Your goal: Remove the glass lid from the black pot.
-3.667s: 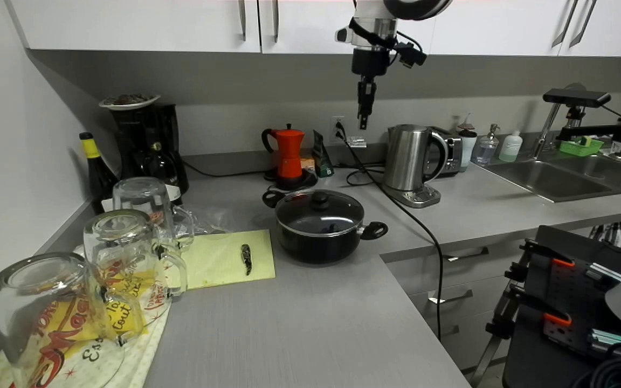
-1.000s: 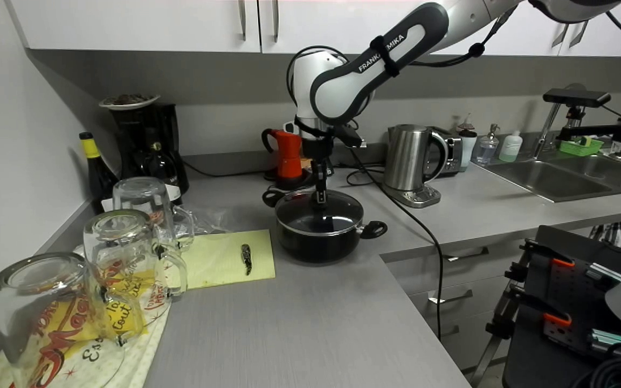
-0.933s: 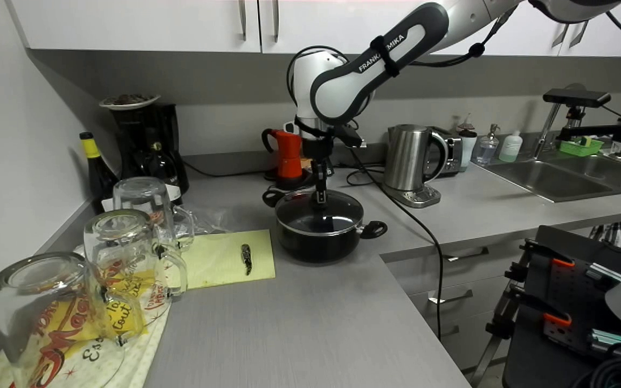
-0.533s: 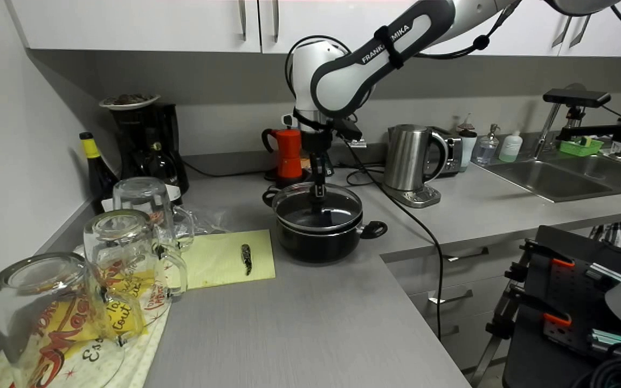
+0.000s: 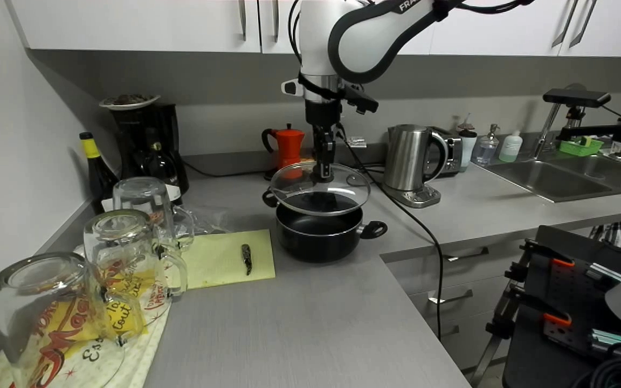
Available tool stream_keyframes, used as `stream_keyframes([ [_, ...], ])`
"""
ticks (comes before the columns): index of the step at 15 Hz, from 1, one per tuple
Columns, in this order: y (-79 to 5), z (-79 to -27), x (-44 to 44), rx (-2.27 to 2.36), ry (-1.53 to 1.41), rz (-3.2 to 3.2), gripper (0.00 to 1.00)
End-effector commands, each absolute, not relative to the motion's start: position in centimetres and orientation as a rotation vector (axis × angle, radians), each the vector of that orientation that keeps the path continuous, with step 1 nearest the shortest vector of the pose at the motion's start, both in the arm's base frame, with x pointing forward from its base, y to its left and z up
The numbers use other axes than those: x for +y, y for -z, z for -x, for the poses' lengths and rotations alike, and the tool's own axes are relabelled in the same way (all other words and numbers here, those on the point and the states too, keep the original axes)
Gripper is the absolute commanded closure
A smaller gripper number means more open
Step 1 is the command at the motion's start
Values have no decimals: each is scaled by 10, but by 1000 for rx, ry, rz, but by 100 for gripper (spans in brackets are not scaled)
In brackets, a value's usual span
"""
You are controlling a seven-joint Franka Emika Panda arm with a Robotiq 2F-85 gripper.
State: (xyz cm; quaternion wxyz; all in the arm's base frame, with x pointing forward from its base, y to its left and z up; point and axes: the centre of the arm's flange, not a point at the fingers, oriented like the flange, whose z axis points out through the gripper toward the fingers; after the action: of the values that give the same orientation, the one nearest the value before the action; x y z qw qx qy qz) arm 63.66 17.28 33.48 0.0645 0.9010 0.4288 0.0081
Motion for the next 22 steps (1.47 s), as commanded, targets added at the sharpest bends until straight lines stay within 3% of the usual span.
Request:
stream_keyframes([
  [1,-342,-583,199,1456,-22,-2620,75],
  [12,-258,-476,278,1984,49,-2346,75],
  [22,-176,-490,265,2021,-85,-2355,75],
])
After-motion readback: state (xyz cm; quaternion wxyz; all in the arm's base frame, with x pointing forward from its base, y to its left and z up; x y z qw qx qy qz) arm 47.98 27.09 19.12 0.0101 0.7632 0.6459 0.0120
